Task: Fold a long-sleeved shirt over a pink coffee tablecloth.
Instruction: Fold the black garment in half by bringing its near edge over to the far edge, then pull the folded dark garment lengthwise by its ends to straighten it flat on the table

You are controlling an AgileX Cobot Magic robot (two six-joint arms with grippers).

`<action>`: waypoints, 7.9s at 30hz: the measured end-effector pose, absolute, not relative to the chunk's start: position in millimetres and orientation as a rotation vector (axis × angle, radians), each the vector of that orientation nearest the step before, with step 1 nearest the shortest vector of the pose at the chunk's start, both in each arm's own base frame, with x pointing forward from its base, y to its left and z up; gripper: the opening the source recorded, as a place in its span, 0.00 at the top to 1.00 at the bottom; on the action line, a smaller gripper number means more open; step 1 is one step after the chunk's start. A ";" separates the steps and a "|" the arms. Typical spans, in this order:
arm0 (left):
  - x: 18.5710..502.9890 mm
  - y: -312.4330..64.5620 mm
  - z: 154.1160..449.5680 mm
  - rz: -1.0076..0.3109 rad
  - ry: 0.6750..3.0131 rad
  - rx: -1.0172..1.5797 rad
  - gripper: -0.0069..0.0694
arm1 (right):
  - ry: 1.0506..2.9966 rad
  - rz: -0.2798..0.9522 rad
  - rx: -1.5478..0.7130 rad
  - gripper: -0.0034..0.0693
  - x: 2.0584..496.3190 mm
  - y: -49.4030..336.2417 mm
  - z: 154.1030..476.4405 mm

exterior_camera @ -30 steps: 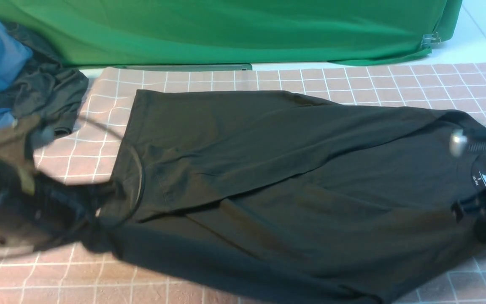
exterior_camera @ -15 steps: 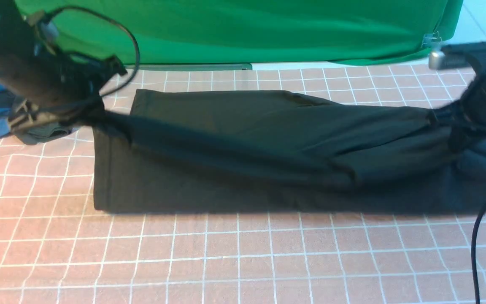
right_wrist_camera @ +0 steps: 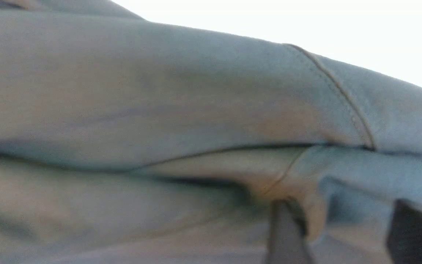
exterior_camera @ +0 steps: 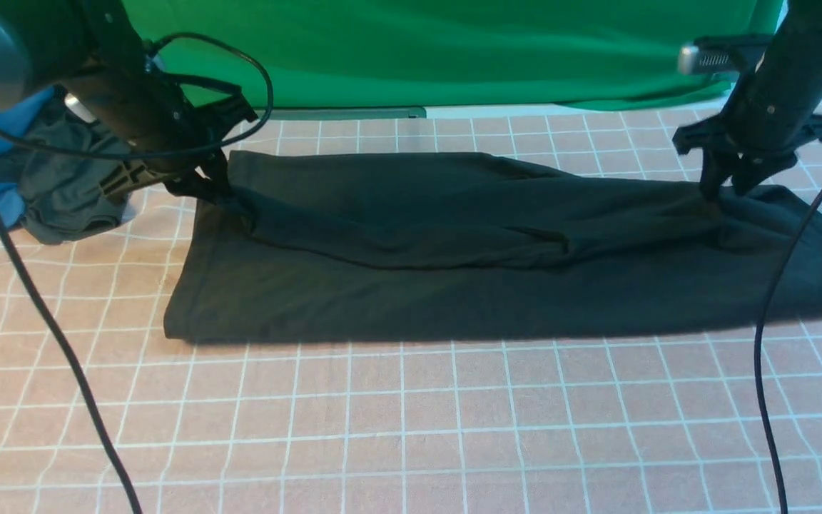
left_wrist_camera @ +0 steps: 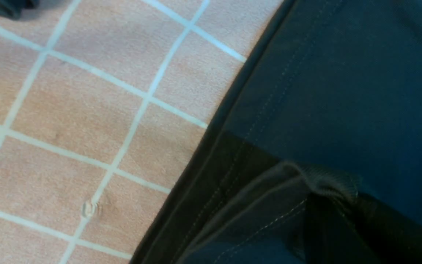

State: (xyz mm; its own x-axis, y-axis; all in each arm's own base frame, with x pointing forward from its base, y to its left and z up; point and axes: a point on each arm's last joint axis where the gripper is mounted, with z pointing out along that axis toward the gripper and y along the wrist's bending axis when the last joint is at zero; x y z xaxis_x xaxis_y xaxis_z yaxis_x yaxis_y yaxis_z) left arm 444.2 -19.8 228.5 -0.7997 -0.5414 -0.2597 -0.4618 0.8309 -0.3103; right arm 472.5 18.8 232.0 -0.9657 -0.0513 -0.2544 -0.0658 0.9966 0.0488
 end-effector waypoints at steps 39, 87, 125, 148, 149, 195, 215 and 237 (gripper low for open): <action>441.2 -20.2 229.9 -0.333 2.715 -0.752 0.85 | 2.493 -0.081 -1.105 0.85 429.4 158.4 191.0; 468.8 -48.0 242.3 -0.416 2.582 -0.506 0.70 | 2.108 -0.070 -0.725 0.41 502.6 137.5 185.8; 518.0 -78.9 190.2 -0.422 2.444 -0.312 0.89 | 2.438 -0.017 -0.720 0.90 418.4 114.0 313.9; 521.4 -108.2 154.8 -0.331 2.485 -0.124 0.89 | 2.455 0.030 -0.689 0.90 417.1 116.1 313.5; 527.0 -101.5 153.1 -0.293 2.434 -0.113 0.89 | 2.456 0.030 -0.689 0.90 417.0 116.1 313.6; 391.4 -13.2 184.2 -0.121 2.772 -0.417 0.07 | 2.676 0.018 -0.659 0.91 403.0 91.7 309.2; 386.5 -13.6 181.6 -0.155 2.847 -0.379 0.87 | 2.975 0.000 0.199 0.45 367.4 -73.5 238.7; 396.3 -15.4 218.8 -0.210 2.746 -0.383 0.87 | 2.910 -0.015 0.156 0.86 400.0 -82.7 174.6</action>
